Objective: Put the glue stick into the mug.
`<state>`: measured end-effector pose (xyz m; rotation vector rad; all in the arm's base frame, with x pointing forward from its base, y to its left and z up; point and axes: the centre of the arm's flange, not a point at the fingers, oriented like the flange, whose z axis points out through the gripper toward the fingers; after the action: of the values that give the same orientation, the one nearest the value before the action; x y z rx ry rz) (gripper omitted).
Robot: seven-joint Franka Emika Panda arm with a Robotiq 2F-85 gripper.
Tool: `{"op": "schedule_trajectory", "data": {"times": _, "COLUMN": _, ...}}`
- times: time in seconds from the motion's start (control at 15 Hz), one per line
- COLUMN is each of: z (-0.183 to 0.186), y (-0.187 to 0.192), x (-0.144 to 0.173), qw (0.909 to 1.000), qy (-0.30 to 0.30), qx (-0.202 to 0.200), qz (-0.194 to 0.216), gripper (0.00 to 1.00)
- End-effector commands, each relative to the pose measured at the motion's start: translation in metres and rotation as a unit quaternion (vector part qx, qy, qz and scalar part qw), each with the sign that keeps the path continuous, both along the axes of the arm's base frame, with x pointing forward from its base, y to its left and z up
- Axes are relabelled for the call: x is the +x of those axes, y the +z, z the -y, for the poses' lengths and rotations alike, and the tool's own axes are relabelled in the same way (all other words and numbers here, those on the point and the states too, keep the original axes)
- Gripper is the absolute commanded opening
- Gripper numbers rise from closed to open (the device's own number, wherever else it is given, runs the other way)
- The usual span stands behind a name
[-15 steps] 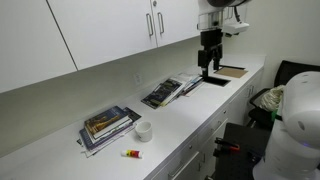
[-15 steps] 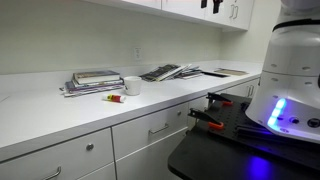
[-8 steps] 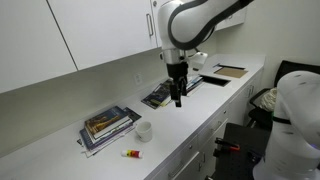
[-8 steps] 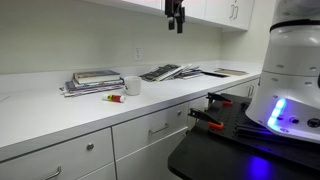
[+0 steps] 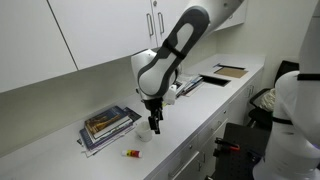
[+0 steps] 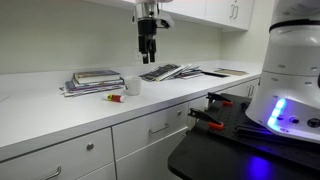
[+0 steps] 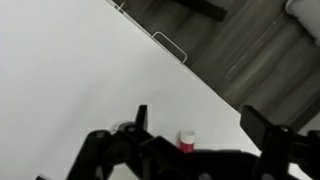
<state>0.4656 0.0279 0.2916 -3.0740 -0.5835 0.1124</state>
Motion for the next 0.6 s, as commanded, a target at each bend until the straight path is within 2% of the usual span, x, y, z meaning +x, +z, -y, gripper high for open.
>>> {"op": "schedule_trajectory", "data": {"times": 0.0, "z": -0.017, "y": -0.038, "x": 0.042, "qw": 0.9994, "qy": 0.028, "qx": 0.018, "qz": -0.010, "gripper": 1.00}}
{"op": "schedule_trajectory", "data": {"times": 0.27, "z": -0.041, "y": -0.083, "x": 0.068, "qw": 0.9991, "qy": 0.040, "qx": 0.009, "qz": -0.015, "gripper": 1.00}}
{"op": "schedule_trajectory", "data": {"times": 0.53, "z": -0.047, "y": -0.114, "x": 0.087, "qw": 0.9990, "qy": 0.037, "qx": 0.002, "qz": -0.023, "gripper": 1.00}}
